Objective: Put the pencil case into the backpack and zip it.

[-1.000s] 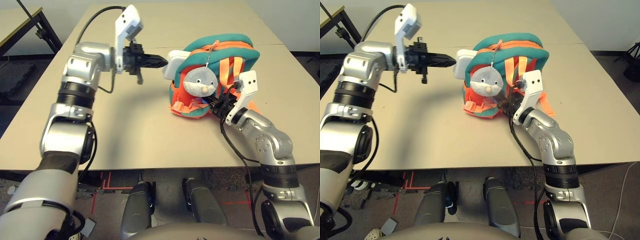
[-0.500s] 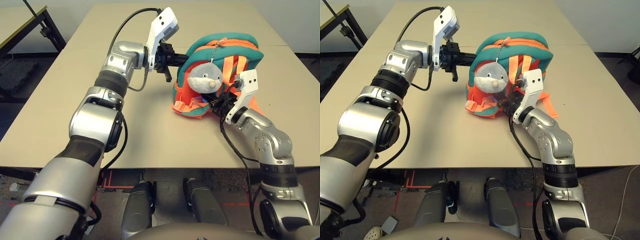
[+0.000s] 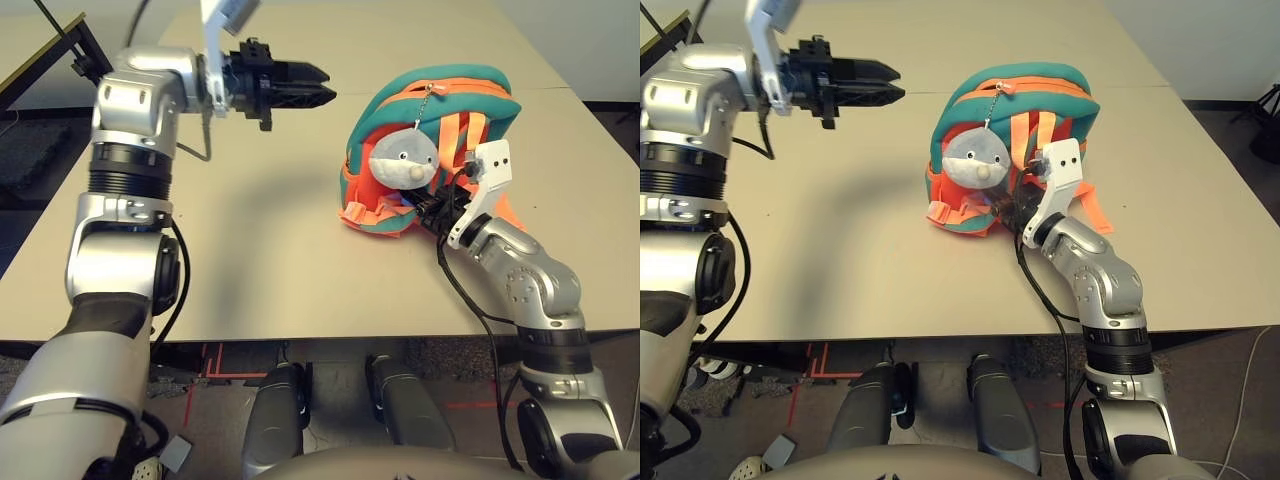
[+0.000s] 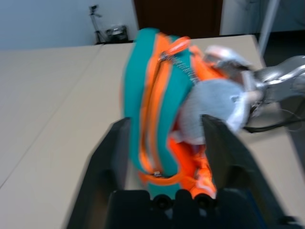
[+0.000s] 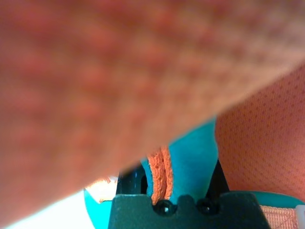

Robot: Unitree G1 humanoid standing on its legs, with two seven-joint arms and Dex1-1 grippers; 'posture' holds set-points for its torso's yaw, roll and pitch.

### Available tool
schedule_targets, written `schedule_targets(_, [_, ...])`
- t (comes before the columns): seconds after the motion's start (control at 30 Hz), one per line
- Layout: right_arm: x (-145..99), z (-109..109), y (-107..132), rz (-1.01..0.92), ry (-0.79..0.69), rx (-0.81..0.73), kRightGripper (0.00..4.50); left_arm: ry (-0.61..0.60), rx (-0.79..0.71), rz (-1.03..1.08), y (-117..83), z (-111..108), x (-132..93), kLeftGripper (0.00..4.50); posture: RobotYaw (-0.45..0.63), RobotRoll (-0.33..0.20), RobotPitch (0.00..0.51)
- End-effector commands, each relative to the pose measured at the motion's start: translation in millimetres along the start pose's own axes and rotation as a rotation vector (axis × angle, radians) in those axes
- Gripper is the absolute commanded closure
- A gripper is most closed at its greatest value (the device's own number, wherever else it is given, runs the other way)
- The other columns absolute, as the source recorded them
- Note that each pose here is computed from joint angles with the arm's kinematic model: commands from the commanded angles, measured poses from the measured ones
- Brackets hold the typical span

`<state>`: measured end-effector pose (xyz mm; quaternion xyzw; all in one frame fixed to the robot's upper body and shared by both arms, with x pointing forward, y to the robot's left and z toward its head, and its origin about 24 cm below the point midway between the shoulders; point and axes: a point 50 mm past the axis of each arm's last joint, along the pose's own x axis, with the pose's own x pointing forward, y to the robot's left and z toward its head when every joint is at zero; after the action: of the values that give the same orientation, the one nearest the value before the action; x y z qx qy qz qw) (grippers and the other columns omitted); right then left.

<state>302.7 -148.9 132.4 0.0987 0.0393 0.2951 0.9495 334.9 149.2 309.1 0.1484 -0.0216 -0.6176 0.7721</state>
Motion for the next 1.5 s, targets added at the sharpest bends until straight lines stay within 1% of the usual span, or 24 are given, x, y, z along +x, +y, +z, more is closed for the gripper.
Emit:
schedule_targets(0.03, [2.3,-12.6,-0.1,0.006,0.067,0.013,4.05,0.079,0.025,-0.078,-18.8,-4.2,6.4,0.40,-0.16,0.000,0.132])
schedule_targets(0.07, [2.7,-12.1,-0.3,0.007,0.066,0.012,4.05,0.108,0.032,-0.090,-23.2,-8.0,10.4,0.01,-0.16,0.000,0.129])
schedule_targets(0.2, [4.1,-10.6,-1.0,0.008,0.063,0.007,4.05,0.159,0.061,-0.126,-32.6,-17.1,23.9,0.00,-0.16,0.000,0.124])
schedule_targets(0.4, [4.2,-10.6,-1.7,0.006,0.060,0.004,4.05,0.208,0.077,-0.141,-37.0,-30.6,50.6,0.00,-0.16,0.000,0.120])
schedule_targets(0.47, [3.6,-11.2,-1.0,0.005,0.060,0.004,4.05,0.206,0.073,-0.121,-35.0,-33.8,62.1,0.00,-0.17,0.000,0.115])
schedule_targets(0.77, [2.2,-11.1,-0.3,0.000,0.056,0.002,4.05,0.216,0.080,-0.087,-30.4,-46.9,95.0,0.00,-0.19,0.000,0.113])
schedule_targets(0.93, [1.4,-11.9,0.3,-0.005,0.055,0.004,4.05,0.196,0.080,-0.085,-31.5,-47.1,108.9,0.00,-0.20,0.000,0.114])
schedule_targets(1.07, [1.6,-12.2,0.7,-0.007,0.054,0.004,4.05,0.181,0.074,-0.098,-32.6,-47.0,111.2,0.00,-0.20,0.000,0.115])
schedule_targets(1.1, [1.7,-12.1,0.6,-0.007,0.053,0.004,4.05,0.174,0.066,-0.098,-32.6,-46.7,110.7,0.36,-0.20,0.000,0.115])
schedule_targets(1.17, [1.9,-12.3,0.5,-0.008,0.053,0.004,4.05,0.167,0.059,-0.106,-33.1,-46.0,109.4,0.91,-0.20,0.000,0.115])
schedule_targets(1.37, [3.8,-13.3,1.4,-0.002,0.055,0.006,4.05,0.136,0.020,-0.126,-35.7,-42.7,105.7,3.12,-0.19,0.000,0.116])
schedule_targets(1.43, [4.8,-13.2,1.4,0.000,0.054,0.006,4.05,0.128,0.007,-0.131,-35.8,-41.4,102.2,3.63,-0.19,0.000,0.116])
schedule_targets(1.5, [5.6,-13.5,1.4,0.002,0.055,0.006,4.05,0.119,-0.008,-0.114,-32.3,-39.0,95.1,3.96,-0.18,0.000,0.117])
